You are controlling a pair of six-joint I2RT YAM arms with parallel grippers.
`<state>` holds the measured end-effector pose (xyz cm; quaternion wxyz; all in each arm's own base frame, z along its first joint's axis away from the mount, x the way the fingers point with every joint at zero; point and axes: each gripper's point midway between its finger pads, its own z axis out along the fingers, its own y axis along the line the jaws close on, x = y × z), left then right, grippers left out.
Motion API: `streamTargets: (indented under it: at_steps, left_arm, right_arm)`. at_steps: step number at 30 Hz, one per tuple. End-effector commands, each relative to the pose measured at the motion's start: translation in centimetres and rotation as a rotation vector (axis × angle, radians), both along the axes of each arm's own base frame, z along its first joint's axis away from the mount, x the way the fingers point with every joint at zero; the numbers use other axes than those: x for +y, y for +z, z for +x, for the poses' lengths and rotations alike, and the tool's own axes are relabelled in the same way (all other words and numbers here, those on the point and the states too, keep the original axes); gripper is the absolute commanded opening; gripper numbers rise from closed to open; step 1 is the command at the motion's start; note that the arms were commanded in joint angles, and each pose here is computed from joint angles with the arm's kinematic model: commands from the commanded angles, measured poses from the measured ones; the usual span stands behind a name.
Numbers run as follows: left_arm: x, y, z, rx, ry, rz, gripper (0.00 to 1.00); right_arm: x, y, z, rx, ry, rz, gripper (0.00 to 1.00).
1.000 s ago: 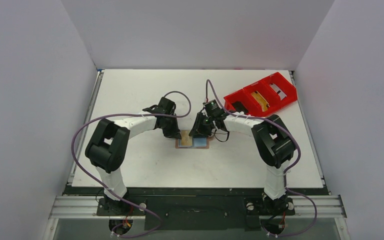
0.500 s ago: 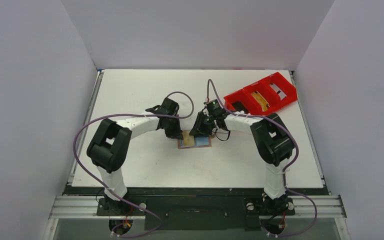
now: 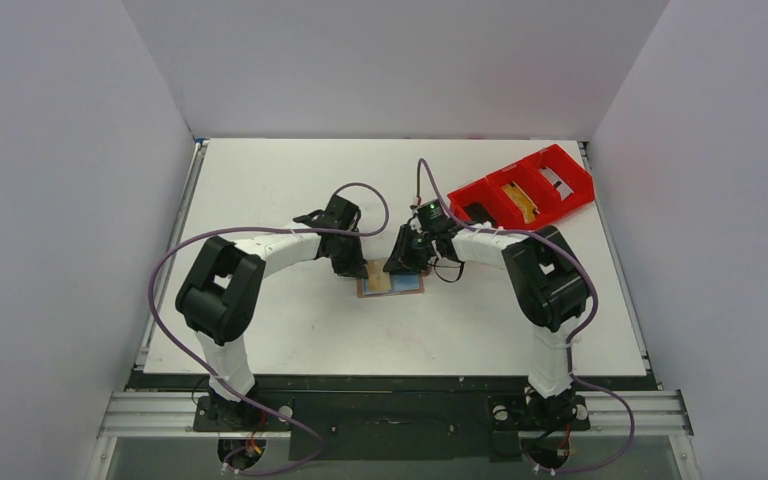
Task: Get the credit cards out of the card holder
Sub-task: Remove the credit card from the card holder.
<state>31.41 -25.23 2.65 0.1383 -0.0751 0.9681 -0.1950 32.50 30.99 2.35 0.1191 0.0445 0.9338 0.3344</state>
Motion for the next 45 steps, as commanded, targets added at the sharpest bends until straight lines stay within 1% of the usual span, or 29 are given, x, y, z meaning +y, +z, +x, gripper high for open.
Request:
streamTargets:
  at_steps: [1, 2, 4, 6, 11, 26, 28, 29, 30, 31, 39, 45]
  left_arm:
    - [0.9, -2.4, -1.0, 0.052, 0.008, 0.076, 0.0]
    - [0.8, -2.4, -1.0, 0.051, 0.007, 0.074, 0.0]
    - [0.8, -2.5, -1.1, 0.054, 0.008, 0.072, 0.0]
    - [0.7, -2.5, -1.1, 0.054, 0.007, 0.071, 0.0]
    - [0.5, -2.7, -1.2, 0.057, 0.004, 0.067, 0.0]
    - [-0.7, -3.0, -1.1, 0.065, -0.014, 0.049, 0.0]
    - [-0.5, -3.2, -1.3, 0.071, -0.011, 0.057, 0.0]
    - [-0.4, -3.1, -1.3, 0.071, -0.008, 0.058, 0.0]
    - [-0.3, -3.2, -1.3, 0.072, -0.006, 0.063, 0.0]
    - [-0.2, -3.2, -1.3, 0.073, -0.003, 0.065, 0.0]
    - [2.5, -4.4, -2.0, 0.108, 0.054, 0.14, 0.0]
    - [3.1, -4.7, -2.2, 0.115, 0.074, 0.157, 0.0]
  right_arm:
    - [0.0, -0.7, -1.2, -0.007, 0.046, -0.037, 0.2]
    - [0.2, -0.7, -1.2, -0.007, 0.047, -0.032, 0.16]
    - [0.5, -0.7, -1.3, -0.004, 0.052, -0.018, 0.13]
    - [0.6, -0.6, -1.3, -0.002, 0.053, -0.007, 0.13]
    - [1.4, 0.0, -1.5, -0.006, 0.068, 0.038, 0.13]
    - [2.4, 0.3, -2.3, -0.021, 0.119, 0.047, 0.16]
    - [2.3, 0.2, -2.3, -0.021, 0.119, 0.042, 0.1]
    - [2.3, 0.2, -2.3, -0.021, 0.119, 0.041, 0.04]
    - [2.3, 0.2, -2.3, -0.021, 0.118, 0.04, 0.02]
    - [2.1, 0.1, -2.2, -0.02, 0.116, 0.037, 0.0]
    - [-0.6, -0.5, -0.9, -0.02, 0.048, 0.017, 0.0]
    - [-2.4, -0.7, 0.1, -0.021, 0.013, 0.009, 0.0]
